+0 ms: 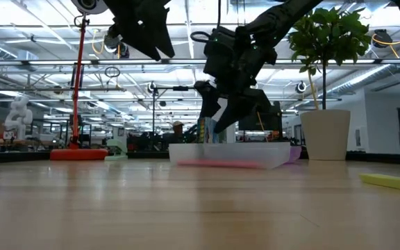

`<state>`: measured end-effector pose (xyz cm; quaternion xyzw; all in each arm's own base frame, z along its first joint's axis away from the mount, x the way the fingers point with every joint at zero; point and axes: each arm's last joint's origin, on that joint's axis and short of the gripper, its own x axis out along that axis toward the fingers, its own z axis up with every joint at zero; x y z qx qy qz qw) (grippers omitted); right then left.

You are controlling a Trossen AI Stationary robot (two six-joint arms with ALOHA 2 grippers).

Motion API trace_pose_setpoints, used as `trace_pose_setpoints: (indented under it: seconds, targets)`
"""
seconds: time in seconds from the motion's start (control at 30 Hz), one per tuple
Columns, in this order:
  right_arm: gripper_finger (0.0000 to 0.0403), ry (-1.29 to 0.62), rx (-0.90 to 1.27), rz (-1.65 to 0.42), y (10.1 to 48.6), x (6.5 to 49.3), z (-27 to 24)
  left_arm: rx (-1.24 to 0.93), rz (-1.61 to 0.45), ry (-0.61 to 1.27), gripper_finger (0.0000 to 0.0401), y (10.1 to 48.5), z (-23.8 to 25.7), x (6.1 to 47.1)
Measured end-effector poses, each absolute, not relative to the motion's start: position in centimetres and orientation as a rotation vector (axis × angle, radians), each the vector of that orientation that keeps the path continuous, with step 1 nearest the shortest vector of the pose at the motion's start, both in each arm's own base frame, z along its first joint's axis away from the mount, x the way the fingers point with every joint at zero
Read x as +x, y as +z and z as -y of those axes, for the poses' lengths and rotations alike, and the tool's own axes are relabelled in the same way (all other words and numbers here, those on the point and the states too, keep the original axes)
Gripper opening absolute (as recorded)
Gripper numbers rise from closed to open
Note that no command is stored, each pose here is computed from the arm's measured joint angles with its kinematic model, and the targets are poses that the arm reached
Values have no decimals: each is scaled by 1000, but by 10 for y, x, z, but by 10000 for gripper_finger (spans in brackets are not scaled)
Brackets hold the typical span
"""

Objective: Pack school essentials
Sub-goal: Put the yellow crayon box into the purple supply box

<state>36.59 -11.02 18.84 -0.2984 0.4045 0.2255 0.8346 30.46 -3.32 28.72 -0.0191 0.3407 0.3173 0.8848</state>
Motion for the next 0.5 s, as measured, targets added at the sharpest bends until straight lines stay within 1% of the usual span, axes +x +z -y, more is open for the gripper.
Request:
trace_pose_setpoints:
  seconds: [0.33,0.5]
  targets:
    - [160,457,-615,-933,186,362,109,-26,-708,652,273,288,33,305]
    - [139,454,-609,-942,186,363,103,-22,-709,649,273,288,33,305]
